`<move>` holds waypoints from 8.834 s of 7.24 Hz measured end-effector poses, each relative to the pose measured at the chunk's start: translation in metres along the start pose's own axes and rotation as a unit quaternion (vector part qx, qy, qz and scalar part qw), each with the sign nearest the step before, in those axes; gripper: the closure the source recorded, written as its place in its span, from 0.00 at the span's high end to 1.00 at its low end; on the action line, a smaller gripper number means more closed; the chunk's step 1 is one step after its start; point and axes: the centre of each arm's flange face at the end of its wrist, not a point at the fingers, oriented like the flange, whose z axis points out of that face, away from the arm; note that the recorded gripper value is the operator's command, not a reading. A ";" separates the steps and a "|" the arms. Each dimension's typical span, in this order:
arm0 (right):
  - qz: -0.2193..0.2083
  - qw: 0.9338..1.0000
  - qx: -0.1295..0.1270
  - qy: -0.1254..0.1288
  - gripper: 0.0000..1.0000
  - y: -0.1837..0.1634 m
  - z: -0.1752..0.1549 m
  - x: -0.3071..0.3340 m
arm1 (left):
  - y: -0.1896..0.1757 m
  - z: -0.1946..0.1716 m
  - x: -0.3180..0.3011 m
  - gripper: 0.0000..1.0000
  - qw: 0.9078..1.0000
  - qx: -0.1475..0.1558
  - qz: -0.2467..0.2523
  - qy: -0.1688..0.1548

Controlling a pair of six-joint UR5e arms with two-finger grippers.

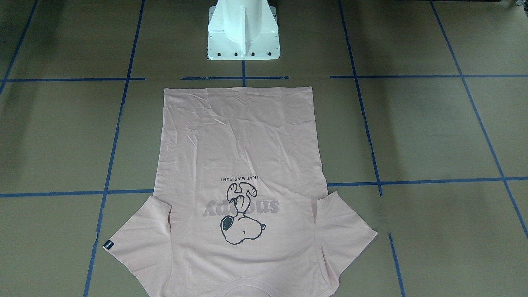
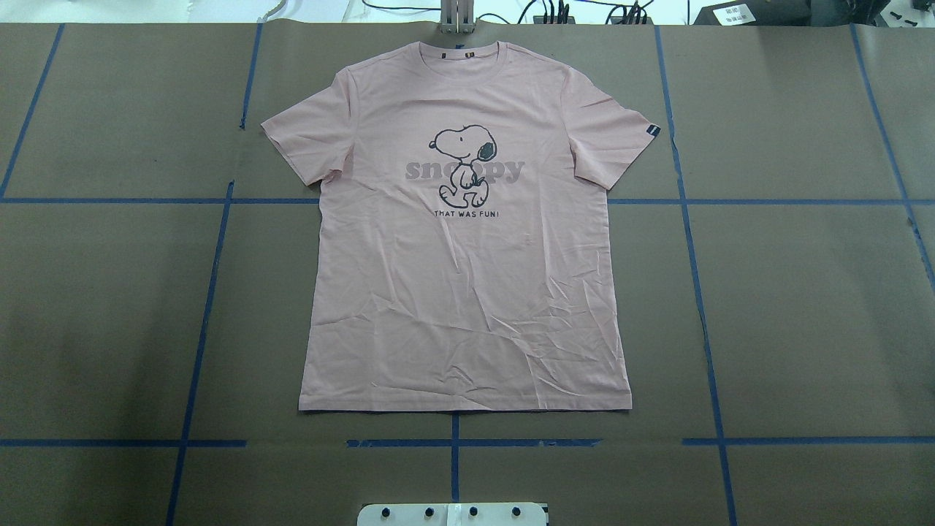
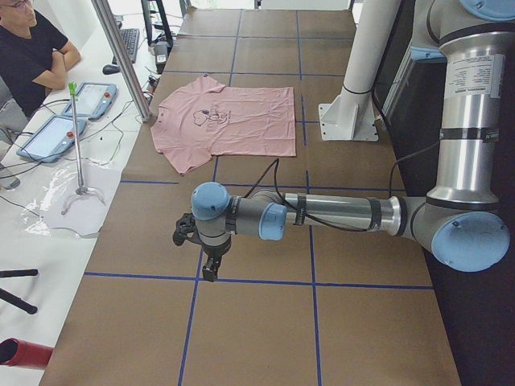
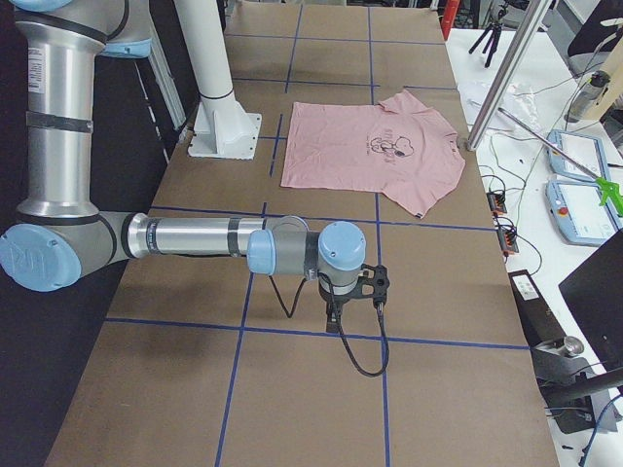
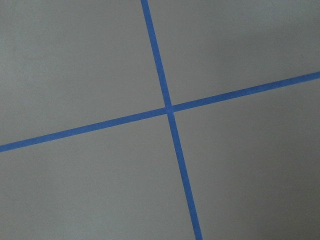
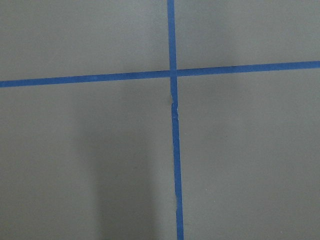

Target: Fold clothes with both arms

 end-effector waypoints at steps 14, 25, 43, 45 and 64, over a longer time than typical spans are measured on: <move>-0.097 0.992 0.064 -0.045 1.00 -0.221 0.119 -0.396 | -0.160 -0.048 0.109 1.00 0.981 0.107 0.133 0.089; -0.102 0.991 0.086 0.027 0.39 -0.237 0.223 -0.450 | -0.164 -0.052 0.113 1.00 0.983 0.109 0.113 0.094; -0.128 0.977 0.170 -0.011 1.00 -0.204 0.191 -0.701 | -0.173 -0.056 0.122 1.00 0.985 0.112 0.097 0.091; -0.062 0.992 0.113 -0.009 1.00 -0.194 0.162 -0.678 | -0.202 -0.039 0.196 1.00 0.988 0.125 0.012 0.086; -0.054 0.997 0.030 -0.041 1.00 -0.158 0.032 -0.453 | -0.277 0.191 0.419 0.00 0.968 0.218 -0.122 0.012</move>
